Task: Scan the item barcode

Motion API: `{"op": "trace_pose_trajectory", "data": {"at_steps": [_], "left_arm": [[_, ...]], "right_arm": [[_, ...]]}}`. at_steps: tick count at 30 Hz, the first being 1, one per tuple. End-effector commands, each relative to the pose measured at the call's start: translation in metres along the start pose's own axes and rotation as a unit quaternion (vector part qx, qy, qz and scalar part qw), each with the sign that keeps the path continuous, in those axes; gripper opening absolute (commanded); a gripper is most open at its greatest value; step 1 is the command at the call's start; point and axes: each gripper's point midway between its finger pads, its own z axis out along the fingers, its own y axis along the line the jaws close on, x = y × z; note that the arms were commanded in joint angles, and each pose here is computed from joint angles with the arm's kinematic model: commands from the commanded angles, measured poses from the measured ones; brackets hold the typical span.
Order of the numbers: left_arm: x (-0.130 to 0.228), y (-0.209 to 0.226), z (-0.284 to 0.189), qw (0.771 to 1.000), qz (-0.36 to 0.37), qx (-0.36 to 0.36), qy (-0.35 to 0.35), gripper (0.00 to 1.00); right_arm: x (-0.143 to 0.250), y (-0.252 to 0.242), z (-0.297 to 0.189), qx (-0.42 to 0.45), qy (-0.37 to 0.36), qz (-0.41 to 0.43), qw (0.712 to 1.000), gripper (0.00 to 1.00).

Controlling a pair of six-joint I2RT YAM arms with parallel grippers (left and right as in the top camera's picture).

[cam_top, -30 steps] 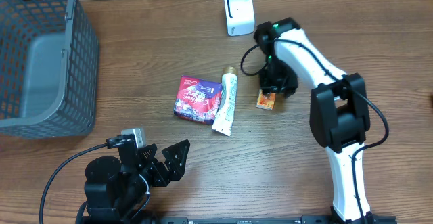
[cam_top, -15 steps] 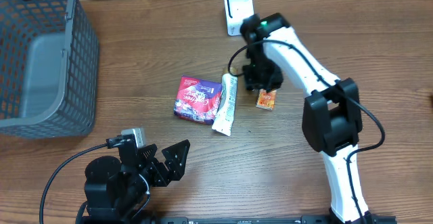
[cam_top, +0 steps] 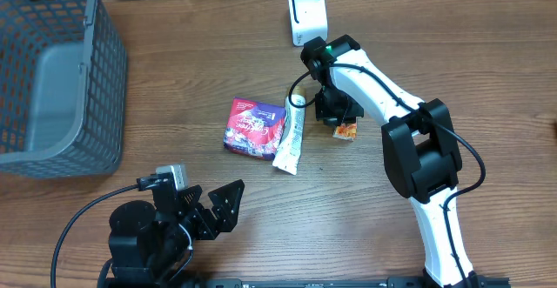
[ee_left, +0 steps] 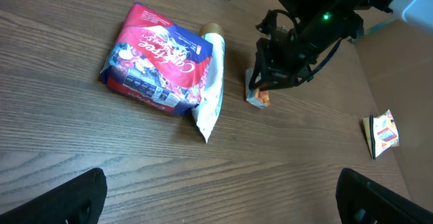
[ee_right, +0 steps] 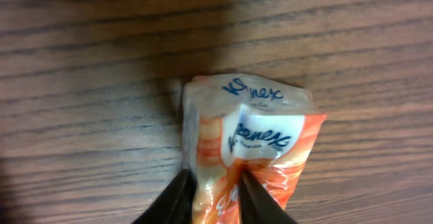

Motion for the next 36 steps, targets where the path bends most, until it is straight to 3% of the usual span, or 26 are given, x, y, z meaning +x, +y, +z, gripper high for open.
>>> {"op": "trace_pose_trajectory", "data": {"at_steps": [1, 5, 8, 14, 23, 26, 28, 29, 31, 36], "left_arm": [[-0.002, -0.003, -0.002, 1.0, -0.003, 0.005, -0.005, 1.0], [-0.002, -0.003, -0.002, 1.0, -0.003, 0.005, -0.005, 1.0], [-0.002, -0.003, -0.002, 1.0, -0.003, 0.005, -0.005, 1.0], [-0.002, -0.003, -0.002, 1.0, -0.003, 0.005, -0.005, 1.0], [-0.002, -0.002, -0.002, 1.0, -0.004, 0.004, -0.004, 1.0], [-0.002, -0.002, -0.002, 1.0, -0.004, 0.004, -0.004, 1.0], [-0.002, -0.002, -0.002, 1.0, -0.004, 0.004, -0.004, 1.0], [-0.002, -0.002, -0.002, 1.0, -0.004, 0.004, -0.004, 1.0], [-0.002, -0.002, -0.002, 1.0, -0.004, 0.004, -0.004, 1.0], [-0.002, -0.002, -0.002, 1.0, -0.004, 0.004, -0.004, 1.0]], "right_arm": [[0.004, 0.001, -0.003, -0.008, 0.007, 0.005, 1.0, 0.07], [0.006, 0.004, -0.022, -0.035, 0.02, 0.007, 0.999, 0.04], [0.004, 0.019, -0.046, -0.102, 0.025, -0.042, 0.994, 0.04], [0.004, 0.053, -0.088, -0.314, 0.045, -0.113, 0.941, 0.04], [-0.002, 0.039, -0.059, -0.432, 0.097, -0.045, 0.896, 0.04], [-0.004, 0.027, -0.036, -0.43, 0.112, -0.003, 0.896, 0.06], [-0.008, 0.012, -0.026, -0.411, 0.108, 0.009, 0.905, 0.22], [-0.014, -0.007, -0.014, -0.368, 0.097, 0.021, 0.924, 0.35], [-0.018, -0.036, -0.002, -0.306, 0.096, 0.05, 0.946, 0.43], [-0.023, -0.09, -0.001, -0.219, 0.089, 0.078, 0.969, 0.46]]}}
